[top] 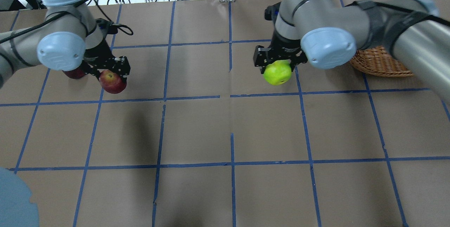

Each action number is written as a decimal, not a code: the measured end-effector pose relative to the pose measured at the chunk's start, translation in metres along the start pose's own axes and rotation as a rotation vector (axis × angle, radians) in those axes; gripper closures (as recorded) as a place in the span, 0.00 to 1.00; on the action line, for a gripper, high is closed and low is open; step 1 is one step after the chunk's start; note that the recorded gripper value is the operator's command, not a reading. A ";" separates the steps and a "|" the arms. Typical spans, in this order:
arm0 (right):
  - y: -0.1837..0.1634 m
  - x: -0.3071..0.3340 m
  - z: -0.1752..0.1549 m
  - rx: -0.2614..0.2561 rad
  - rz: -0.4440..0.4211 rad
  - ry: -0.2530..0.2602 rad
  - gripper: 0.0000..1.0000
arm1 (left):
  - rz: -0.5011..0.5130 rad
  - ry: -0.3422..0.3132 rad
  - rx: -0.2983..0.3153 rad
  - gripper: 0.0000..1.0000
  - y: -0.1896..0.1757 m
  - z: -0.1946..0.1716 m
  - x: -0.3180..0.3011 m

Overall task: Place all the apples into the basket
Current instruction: 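Lift the green apple toward the basket while the left carries the red apple, then release the green apple into the basket while the left sets the red apple down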

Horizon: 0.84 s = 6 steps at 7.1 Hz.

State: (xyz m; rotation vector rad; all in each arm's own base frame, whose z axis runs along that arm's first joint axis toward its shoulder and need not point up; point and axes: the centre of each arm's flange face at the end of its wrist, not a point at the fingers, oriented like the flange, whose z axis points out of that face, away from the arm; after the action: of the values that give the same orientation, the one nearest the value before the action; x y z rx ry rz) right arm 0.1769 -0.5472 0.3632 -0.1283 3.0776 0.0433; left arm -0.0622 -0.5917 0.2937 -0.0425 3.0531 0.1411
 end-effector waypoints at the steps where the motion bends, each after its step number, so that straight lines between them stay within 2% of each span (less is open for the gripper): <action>1: 0.006 0.058 -0.022 -0.016 0.004 0.009 1.00 | -0.061 0.032 0.022 0.86 -0.001 -0.008 0.056; 3: 0.016 0.170 -0.040 -0.021 0.010 0.008 1.00 | -0.158 0.106 0.045 0.86 0.003 0.001 0.162; 4: 0.015 0.214 -0.035 -0.022 0.009 0.027 1.00 | -0.210 0.133 0.053 0.86 0.005 0.013 0.209; 5: 0.007 0.251 -0.025 -0.021 0.018 0.076 1.00 | -0.247 0.160 0.050 0.81 0.005 0.030 0.245; 6: -0.002 0.282 -0.015 -0.011 0.029 0.127 1.00 | -0.260 0.174 0.039 0.51 0.007 0.048 0.272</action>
State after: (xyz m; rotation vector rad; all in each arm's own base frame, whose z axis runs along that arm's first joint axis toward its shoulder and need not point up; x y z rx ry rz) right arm -0.1046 -0.5728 0.3607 -0.0902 3.2068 0.0555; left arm -0.3290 -0.5871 0.2231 -0.4712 3.1830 0.0626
